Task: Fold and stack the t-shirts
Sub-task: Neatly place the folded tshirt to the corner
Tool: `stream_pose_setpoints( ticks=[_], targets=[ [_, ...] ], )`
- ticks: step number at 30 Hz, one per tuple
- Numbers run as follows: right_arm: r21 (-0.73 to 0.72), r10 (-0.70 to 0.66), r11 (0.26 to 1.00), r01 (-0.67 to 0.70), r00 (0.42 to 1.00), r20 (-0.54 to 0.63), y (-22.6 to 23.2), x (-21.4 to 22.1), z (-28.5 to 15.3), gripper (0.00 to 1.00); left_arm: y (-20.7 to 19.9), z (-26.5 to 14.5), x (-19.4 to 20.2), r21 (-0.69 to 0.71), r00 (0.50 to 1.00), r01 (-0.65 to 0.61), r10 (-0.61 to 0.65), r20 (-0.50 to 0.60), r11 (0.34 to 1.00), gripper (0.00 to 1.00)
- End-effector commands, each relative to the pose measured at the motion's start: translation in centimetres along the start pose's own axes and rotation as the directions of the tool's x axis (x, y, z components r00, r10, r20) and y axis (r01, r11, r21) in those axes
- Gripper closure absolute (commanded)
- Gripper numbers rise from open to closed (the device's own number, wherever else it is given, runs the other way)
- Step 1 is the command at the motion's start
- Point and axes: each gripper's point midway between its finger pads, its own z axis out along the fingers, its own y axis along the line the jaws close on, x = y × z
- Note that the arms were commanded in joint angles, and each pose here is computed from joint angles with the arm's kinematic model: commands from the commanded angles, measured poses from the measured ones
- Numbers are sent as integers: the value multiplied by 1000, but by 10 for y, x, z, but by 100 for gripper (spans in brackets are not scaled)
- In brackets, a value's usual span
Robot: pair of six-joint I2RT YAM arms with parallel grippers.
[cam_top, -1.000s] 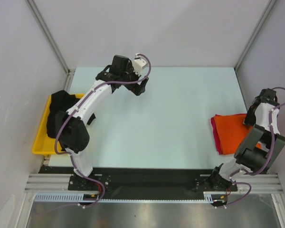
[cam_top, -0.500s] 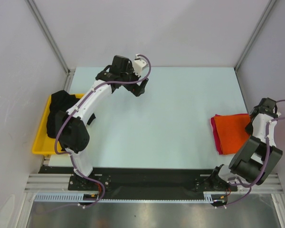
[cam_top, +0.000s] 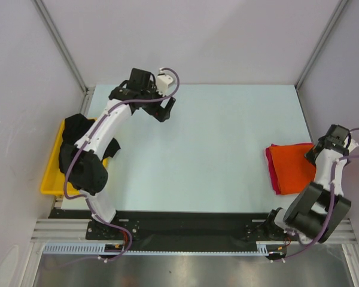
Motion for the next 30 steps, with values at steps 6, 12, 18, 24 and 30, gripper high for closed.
stream_pose_setpoints(
  ticks=[6, 12, 18, 24, 30],
  targets=[
    [-190, 74, 982, -12, 943, 325, 21, -32, -104, 3, -1, -101, 13, -103, 997, -25, 31, 64, 994, 0],
    [-395, 146, 919, 5, 924, 352, 39, -13, -146, 0, -18, -134, 67, -191, 994, -40, 58, 94, 981, 0],
    [-470, 148, 883, 21, 936, 319, 43, 23, -154, 0, -18, -148, 128, -309, 997, -36, 54, 49, 950, 0],
    [-608, 146, 788, 98, 929, 339, 60, 35, -182, 0, -16, -140, 194, -360, 998, 50, -63, -25, 932, 0],
    [-648, 191, 751, 129, 896, 400, 53, 36, -200, 0, -15, -143, 209, -386, 997, 56, -68, -19, 921, 0]
  ],
)
